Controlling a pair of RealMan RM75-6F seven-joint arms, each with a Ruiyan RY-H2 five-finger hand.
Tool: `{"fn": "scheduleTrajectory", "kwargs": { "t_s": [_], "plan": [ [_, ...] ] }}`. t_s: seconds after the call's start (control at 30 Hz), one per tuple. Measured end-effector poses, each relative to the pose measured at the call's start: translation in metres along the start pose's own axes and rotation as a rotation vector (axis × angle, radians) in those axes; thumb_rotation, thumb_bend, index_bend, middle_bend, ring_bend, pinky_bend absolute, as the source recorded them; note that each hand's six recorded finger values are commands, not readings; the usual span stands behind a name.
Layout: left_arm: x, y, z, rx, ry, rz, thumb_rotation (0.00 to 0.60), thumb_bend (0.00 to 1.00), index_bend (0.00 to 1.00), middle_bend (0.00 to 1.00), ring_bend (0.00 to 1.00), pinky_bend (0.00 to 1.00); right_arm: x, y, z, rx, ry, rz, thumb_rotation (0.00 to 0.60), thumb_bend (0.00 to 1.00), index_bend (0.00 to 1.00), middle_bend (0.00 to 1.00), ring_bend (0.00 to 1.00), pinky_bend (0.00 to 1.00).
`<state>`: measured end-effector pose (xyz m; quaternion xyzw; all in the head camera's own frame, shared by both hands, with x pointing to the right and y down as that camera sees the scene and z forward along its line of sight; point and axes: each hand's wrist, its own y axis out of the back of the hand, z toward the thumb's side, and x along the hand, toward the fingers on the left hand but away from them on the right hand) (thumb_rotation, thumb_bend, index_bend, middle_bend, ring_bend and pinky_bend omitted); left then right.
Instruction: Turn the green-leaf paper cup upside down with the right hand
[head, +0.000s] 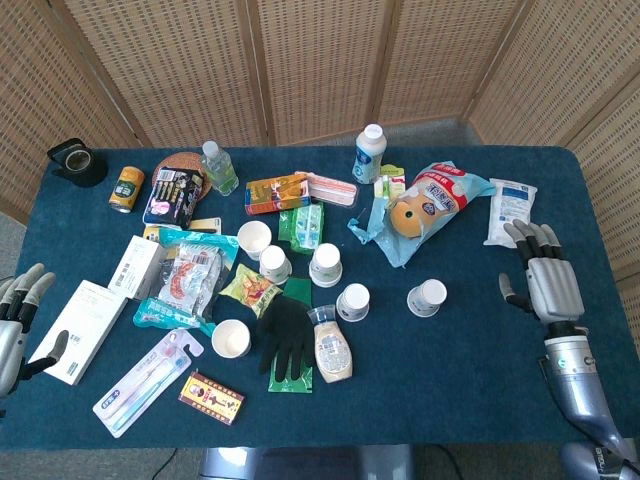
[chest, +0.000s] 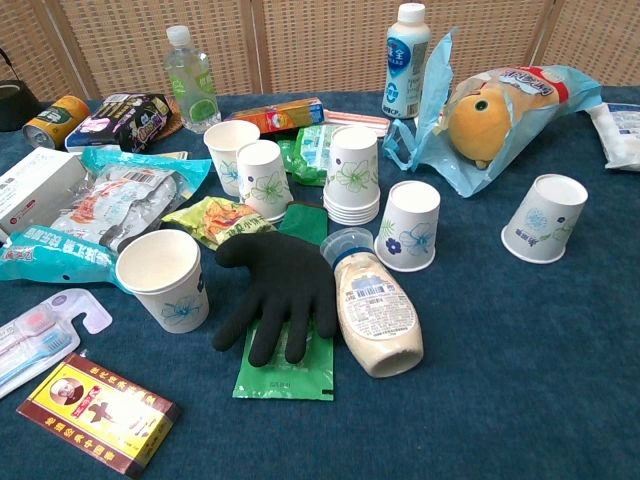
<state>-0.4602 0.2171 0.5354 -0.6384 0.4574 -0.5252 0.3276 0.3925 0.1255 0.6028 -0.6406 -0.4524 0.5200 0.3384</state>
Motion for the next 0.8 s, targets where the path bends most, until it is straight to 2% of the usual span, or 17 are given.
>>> {"fn": "scheduleTrajectory", "kwargs": {
  "t_s": [0.2,0.5,0.8],
  "plan": [
    [-0.006,-0.015,-0.001,0.006,0.019,-0.054,0.600,0.46,0.03,0.04,0.02,0.06,0.029,0.004,-0.009,0.042,-0.045,0.004,0.600,0.50,0.08,0.00,0.00,0.00],
    [-0.008,-0.021,0.002,0.015,0.014,-0.054,0.600,0.46,0.03,0.04,0.02,0.06,0.062,0.012,-0.010,0.057,-0.065,0.010,0.599,0.49,0.08,0.00,0.00,0.00],
    [-0.006,-0.019,0.003,0.020,0.015,-0.046,0.600,0.46,0.03,0.04,0.02,0.06,0.065,0.010,-0.014,0.052,-0.084,0.021,0.600,0.49,0.08,0.00,0.00,0.00]
  ]
}}
